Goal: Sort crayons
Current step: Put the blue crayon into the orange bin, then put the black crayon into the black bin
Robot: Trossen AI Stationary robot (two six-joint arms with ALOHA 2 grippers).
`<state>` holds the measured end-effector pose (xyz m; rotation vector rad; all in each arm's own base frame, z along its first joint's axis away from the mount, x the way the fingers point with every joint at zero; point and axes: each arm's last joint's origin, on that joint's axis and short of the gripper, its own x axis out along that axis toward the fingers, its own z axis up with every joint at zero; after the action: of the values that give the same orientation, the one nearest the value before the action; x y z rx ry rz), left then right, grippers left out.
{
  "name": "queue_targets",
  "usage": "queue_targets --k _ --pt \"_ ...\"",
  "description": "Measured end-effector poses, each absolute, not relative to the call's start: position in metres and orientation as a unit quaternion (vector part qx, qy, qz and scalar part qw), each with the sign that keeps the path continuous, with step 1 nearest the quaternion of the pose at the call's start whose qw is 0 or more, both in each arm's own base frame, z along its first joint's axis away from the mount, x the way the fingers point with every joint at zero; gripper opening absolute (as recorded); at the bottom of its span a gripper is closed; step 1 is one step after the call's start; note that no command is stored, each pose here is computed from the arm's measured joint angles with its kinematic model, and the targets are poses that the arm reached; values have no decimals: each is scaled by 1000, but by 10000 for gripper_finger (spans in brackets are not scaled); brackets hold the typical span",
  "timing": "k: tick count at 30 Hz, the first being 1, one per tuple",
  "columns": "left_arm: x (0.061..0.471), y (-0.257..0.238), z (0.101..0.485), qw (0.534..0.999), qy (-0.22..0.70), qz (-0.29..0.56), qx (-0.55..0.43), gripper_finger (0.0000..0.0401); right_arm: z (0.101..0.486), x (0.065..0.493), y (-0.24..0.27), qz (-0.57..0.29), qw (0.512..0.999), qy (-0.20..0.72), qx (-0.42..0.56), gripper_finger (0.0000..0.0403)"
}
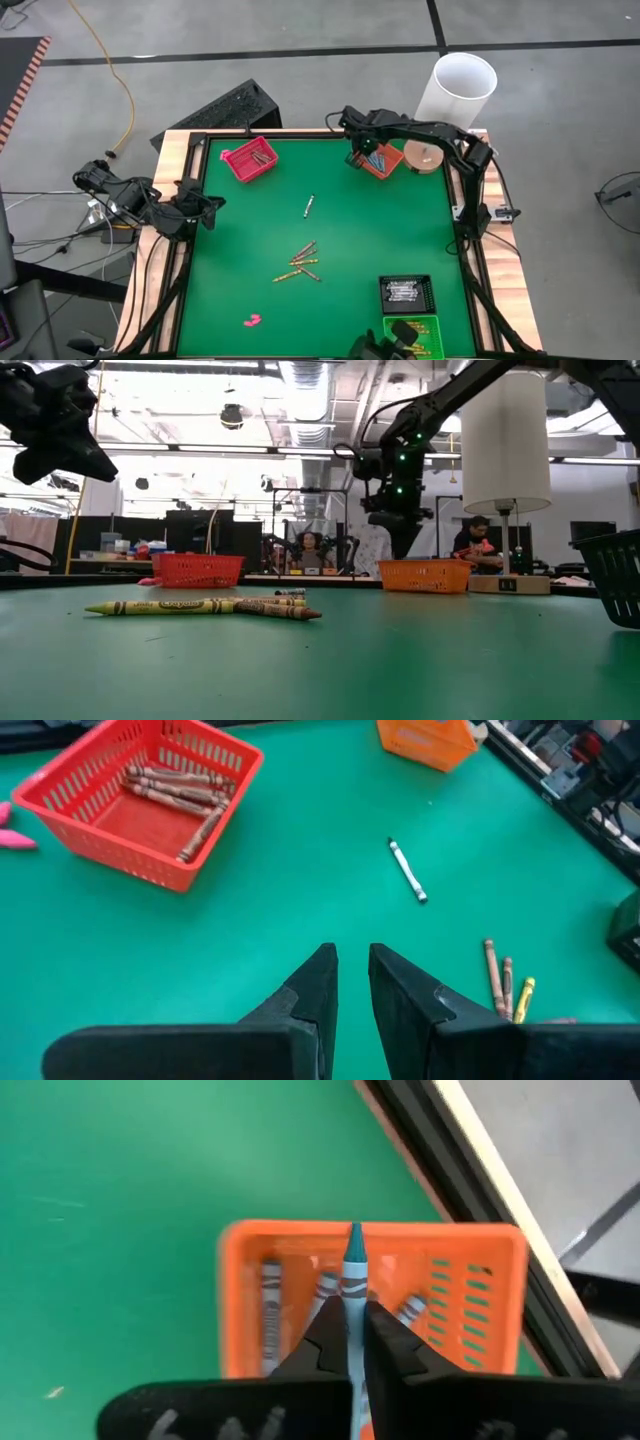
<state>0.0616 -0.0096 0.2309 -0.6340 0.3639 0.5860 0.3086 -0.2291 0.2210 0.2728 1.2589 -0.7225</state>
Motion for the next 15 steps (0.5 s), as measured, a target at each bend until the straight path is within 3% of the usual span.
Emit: queue_targets --k 8,15 --pt "61 -9 231 893 170 287 -303 50 219 301 -231 -333 720 593 138 54" --pt "62 -9 231 893 170 287 -303 50 223 301 -224 -313 725 597 144 58"
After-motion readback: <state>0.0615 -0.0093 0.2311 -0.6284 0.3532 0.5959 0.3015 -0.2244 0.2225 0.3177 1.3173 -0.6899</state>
